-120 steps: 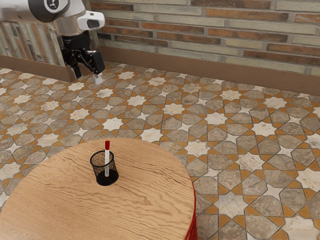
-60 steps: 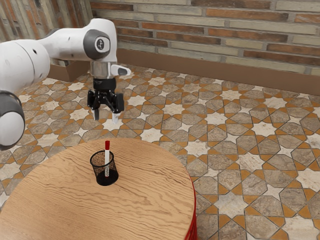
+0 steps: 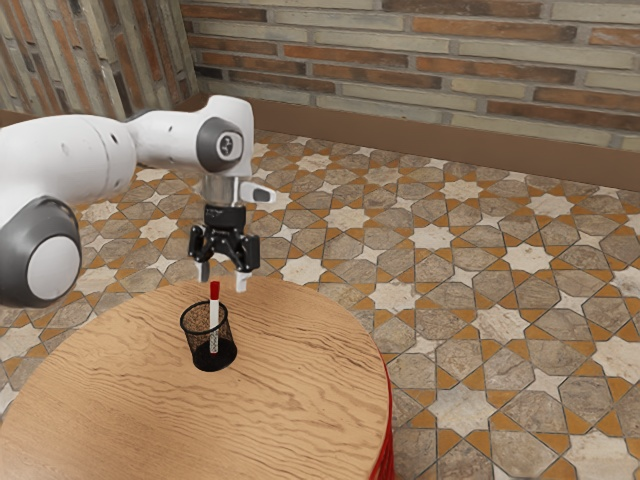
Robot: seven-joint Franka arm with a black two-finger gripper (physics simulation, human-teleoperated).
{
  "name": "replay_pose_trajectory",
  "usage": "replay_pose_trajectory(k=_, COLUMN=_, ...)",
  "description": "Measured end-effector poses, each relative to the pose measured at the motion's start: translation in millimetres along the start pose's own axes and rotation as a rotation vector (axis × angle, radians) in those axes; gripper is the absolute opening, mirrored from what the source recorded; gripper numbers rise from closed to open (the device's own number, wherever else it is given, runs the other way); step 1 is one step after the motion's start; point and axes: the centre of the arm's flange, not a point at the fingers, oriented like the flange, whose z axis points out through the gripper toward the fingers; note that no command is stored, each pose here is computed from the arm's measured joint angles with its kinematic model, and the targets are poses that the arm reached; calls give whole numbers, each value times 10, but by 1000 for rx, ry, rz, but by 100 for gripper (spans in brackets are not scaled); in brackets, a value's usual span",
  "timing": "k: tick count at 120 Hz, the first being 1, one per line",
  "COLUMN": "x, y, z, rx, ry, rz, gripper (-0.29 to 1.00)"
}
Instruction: Take the marker out of the pen holder and place it to the left of the pen holder.
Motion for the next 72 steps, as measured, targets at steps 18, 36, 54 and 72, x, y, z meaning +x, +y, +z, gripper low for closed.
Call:
replay_pose_trajectory(k=18, x=-129, y=15, z=19, rx=1, ry=20, rz=-5, gripper=70)
replay_pose_trajectory(k=36, x=-214, y=24, z=-12, rx=1, ry=40, rz=-12, gripper=68)
replay_pose_trajectory(k=54, x=-216, y=27, z=64, rx=0, ry=31, rz=-33, gripper=30)
replay_pose_trajectory(k=72, x=-221, y=34, z=63, rx=-1, ry=31, rz=-55, gripper=7)
